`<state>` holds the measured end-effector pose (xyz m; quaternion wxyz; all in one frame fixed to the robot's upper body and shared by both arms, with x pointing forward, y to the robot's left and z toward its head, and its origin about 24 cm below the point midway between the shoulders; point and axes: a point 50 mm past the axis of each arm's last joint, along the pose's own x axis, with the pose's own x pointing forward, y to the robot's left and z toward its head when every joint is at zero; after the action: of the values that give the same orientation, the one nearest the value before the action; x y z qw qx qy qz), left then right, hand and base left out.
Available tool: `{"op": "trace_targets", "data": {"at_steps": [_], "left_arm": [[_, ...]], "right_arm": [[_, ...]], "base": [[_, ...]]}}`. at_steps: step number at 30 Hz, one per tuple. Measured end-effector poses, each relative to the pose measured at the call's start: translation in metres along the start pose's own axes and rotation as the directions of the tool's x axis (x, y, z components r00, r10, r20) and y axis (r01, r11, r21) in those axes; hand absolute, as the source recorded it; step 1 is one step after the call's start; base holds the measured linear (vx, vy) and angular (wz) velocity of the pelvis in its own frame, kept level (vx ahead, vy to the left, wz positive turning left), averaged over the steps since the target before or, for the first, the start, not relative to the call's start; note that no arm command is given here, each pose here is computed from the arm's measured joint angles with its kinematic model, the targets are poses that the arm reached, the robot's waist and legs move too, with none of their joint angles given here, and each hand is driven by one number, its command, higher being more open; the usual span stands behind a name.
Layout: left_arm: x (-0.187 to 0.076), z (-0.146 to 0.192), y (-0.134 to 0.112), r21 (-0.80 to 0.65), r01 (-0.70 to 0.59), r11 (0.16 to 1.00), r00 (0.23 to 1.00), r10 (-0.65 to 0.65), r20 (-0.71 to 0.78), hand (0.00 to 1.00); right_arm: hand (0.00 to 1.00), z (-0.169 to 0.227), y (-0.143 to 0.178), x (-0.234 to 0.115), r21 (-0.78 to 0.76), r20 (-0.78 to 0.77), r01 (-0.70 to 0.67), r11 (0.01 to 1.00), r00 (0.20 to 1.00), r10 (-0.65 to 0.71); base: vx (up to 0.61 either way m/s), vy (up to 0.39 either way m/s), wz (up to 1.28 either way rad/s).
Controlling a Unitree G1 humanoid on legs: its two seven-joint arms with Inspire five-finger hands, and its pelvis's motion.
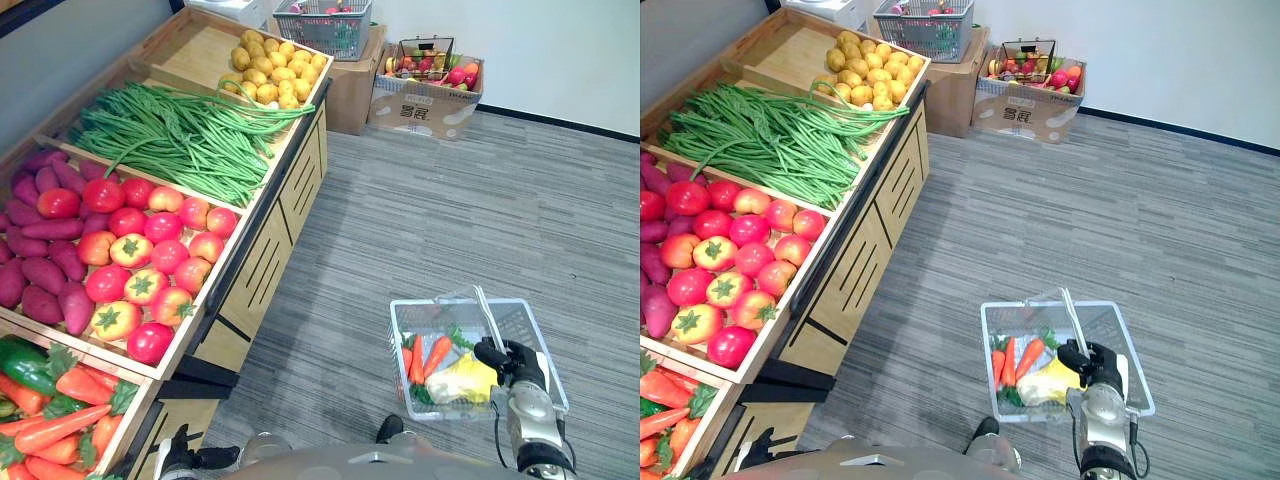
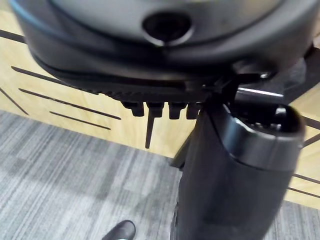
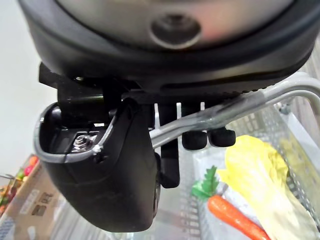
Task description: Pick vegetable in the basket
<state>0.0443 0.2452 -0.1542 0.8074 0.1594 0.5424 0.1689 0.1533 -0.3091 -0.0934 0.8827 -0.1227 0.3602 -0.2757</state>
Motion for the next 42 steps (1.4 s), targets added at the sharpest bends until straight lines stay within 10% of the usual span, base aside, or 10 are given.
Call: {"op": "trace_targets", "data": {"at_steps": [19,42], "left_arm": [[-0.010,0.003,-0.037,0.015,0.072,0.997,0.997,-0.073,0.039,1.00],[-0.009,-0.008,-0.039,-0.163,0.067,0.984,0.995,-0.077,-0.056,1.00]], "right_arm": [[0.00,-0.007,0.016,-0.012,0.014,0.029,-0.047,0.999,0.999,0.046],[0.00,-0.107,0.014,-0.052,0.286,-0.349,0.117,0.951,0.937,-0.010]], "base": [[-0.07,0.045,-0.61],[0.09,0.056,-0.17]]}}
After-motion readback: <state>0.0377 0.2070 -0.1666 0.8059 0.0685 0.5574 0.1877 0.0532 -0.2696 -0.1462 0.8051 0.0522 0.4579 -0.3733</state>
